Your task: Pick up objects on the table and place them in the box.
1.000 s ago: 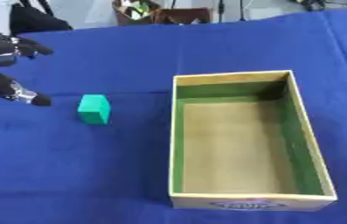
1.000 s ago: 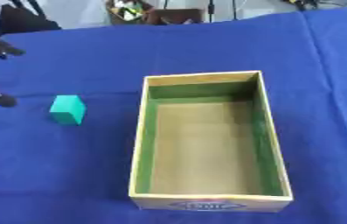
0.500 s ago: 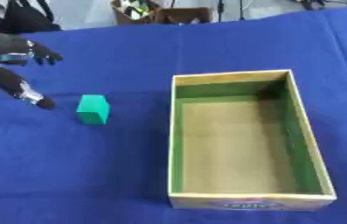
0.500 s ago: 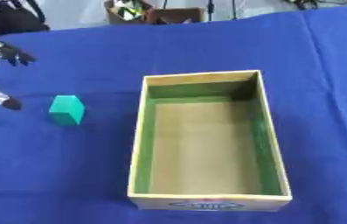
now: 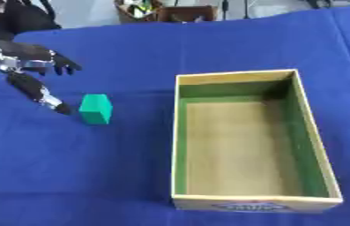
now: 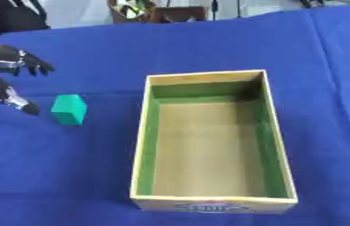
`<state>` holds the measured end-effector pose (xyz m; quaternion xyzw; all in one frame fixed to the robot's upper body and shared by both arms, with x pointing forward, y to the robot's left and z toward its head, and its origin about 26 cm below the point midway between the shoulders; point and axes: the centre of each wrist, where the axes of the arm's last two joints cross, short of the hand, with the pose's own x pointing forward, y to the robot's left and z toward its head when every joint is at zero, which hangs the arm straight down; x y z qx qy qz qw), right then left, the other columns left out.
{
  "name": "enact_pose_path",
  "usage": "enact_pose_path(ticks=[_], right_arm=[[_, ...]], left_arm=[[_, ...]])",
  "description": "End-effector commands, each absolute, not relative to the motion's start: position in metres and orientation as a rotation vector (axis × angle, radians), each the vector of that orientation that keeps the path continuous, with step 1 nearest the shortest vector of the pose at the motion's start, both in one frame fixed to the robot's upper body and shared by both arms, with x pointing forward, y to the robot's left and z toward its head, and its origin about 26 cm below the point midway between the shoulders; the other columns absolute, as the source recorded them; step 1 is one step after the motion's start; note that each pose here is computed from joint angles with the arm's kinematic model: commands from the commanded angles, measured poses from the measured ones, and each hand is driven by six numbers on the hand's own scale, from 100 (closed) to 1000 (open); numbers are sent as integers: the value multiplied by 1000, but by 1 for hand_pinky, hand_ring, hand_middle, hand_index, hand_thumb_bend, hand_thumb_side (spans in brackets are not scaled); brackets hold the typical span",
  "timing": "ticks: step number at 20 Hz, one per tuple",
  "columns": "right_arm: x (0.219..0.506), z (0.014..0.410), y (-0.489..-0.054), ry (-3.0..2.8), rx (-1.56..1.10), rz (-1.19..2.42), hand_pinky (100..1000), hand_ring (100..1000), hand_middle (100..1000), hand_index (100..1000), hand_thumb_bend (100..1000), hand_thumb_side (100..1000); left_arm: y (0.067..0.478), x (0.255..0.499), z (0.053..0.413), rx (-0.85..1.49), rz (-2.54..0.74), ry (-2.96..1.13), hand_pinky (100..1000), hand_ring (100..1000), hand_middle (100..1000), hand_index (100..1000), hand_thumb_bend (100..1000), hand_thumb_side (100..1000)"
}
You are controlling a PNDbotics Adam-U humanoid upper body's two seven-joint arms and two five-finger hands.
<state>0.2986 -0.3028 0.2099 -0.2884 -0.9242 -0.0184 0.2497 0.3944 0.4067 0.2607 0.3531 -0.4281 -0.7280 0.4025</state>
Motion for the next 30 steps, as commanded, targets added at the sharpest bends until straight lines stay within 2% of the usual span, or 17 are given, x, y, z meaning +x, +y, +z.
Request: enact_pose_path(ticks=[1, 22, 27, 30], right_arm=[[296, 217, -304, -2543, -789, -29, 747, 824, 648, 767, 100, 783], [296, 216, -302, -2541, -774, -42, 750, 827, 648, 769, 100, 780], [296, 216, -302, -2541, -773, -45, 750, 828, 648, 769, 100, 780], [296, 216, -302, -2541, -770, -45, 751, 829, 648, 769, 100, 779]], left_arm=[[406, 394, 273, 899, -1893, -1055, 602, 772, 808, 990, 787, 857], [386, 408, 244, 811, -1919, -1071, 552, 727, 732, 912, 667, 849], [387, 410, 238, 814, -1921, -1042, 542, 720, 721, 901, 652, 815], [386, 411, 236, 825, -1926, -1028, 531, 710, 705, 889, 581, 779]])
